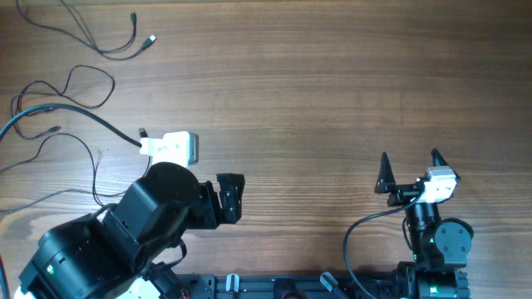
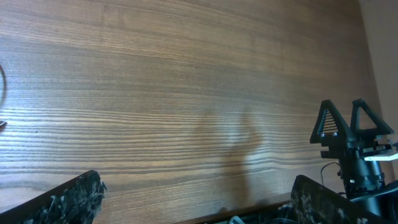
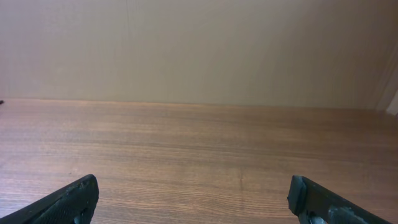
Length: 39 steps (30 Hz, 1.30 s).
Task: Untangle cables
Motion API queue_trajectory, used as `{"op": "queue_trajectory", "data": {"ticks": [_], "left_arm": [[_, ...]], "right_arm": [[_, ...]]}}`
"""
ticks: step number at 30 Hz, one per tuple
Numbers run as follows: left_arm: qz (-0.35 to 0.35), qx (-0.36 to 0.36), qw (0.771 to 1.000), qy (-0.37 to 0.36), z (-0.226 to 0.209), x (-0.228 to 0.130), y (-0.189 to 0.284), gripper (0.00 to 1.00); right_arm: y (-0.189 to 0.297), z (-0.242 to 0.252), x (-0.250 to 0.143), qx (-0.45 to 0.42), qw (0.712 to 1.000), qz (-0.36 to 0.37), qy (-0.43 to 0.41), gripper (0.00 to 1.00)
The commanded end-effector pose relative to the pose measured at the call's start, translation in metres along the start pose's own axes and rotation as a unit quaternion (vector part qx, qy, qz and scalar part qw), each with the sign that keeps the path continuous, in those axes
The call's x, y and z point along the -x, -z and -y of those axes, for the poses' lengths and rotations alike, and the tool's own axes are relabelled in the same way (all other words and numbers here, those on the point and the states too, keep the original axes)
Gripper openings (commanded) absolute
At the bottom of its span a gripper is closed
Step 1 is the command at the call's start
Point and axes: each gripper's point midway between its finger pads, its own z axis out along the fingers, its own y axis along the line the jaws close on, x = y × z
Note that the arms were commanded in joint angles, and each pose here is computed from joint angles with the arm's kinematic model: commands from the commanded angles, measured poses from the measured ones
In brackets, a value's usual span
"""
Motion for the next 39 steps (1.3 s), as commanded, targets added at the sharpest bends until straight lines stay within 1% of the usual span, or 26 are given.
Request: {"op": "queue_trajectory", "data": {"ticks": [1, 27, 31, 35, 39], "left_arm": [[0.004, 0.005, 1.0, 0.002, -0.001, 0.001, -0.001, 1.0], [0.006, 0.009, 1.0, 0.004, -0.005, 0.001, 0.0, 1.0], [0.003, 0.042, 0.998, 0.049, -0.033, -0.001, 0.008, 1.0], [0.023, 0.046, 0.993, 0.11, -0.055, 0.0, 0.014, 1.0], [0.045, 0.07, 0.986, 0.144, -0.083, -0.012, 0.015, 1.0]], "right_arm": [[0.001, 0.002, 0.004, -0.005, 1.0, 0.01, -0.006, 1.0], [0.001, 0.002, 0.004, -0.005, 1.0, 0.01, -0.006, 1.0], [0.001, 0.002, 0.004, -0.005, 1.0, 0.01, -0.006, 1.0], [0.001, 0.002, 0.004, -0.005, 1.0, 0.01, -0.006, 1.0], [0.001, 0.002, 0.004, -0.005, 1.0, 0.01, -0.006, 1.0]]}}
